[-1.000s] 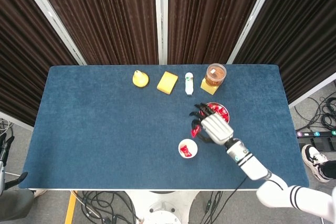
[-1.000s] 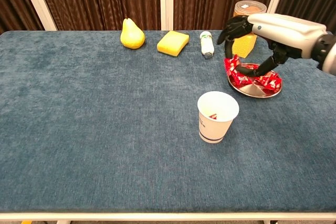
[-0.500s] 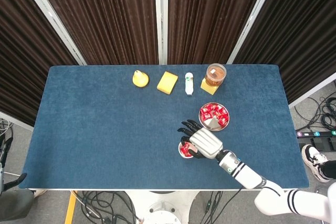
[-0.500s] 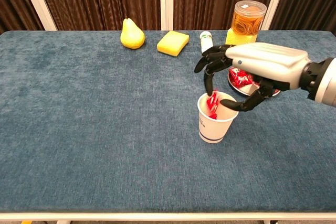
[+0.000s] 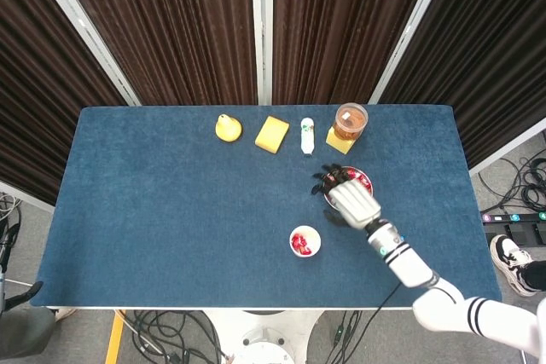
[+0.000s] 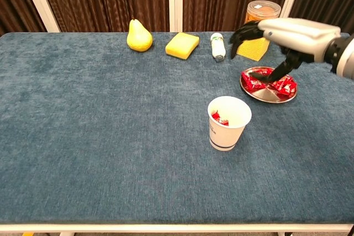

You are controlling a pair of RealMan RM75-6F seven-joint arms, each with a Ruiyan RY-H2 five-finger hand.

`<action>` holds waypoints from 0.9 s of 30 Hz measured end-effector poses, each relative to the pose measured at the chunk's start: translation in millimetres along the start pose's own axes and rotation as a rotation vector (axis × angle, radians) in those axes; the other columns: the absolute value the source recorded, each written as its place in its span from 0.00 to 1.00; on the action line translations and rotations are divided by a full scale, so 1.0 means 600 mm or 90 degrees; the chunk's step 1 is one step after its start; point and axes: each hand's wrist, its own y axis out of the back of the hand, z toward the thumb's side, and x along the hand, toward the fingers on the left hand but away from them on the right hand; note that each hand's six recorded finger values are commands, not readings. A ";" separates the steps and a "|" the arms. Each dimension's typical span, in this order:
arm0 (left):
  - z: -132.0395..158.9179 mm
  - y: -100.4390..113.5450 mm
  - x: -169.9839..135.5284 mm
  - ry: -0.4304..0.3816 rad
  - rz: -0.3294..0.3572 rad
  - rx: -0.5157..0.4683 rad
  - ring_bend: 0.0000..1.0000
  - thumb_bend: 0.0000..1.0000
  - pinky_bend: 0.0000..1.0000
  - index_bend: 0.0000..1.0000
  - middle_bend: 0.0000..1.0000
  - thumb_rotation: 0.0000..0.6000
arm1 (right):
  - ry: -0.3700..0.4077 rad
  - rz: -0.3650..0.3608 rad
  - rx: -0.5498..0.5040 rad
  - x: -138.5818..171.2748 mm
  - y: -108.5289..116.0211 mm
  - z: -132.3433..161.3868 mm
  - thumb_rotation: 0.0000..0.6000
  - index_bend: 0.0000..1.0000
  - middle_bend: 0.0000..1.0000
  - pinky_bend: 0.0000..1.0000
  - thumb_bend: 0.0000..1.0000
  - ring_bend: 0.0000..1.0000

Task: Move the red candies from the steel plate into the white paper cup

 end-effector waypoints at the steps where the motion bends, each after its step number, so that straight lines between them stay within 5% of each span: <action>1: -0.001 0.000 -0.001 0.001 -0.001 0.000 0.08 0.16 0.15 0.07 0.04 1.00 | -0.025 0.004 0.009 -0.009 -0.002 -0.019 1.00 0.35 0.15 0.00 0.35 0.00; 10: -0.005 0.001 -0.003 0.007 -0.002 0.003 0.08 0.16 0.15 0.07 0.04 1.00 | -0.136 0.060 0.040 -0.059 -0.052 -0.091 1.00 0.36 0.15 0.00 0.34 0.00; 27: -0.010 -0.002 -0.004 0.012 -0.008 -0.001 0.08 0.16 0.15 0.07 0.04 1.00 | -0.171 0.087 0.041 -0.087 -0.101 -0.107 1.00 0.41 0.16 0.00 0.31 0.00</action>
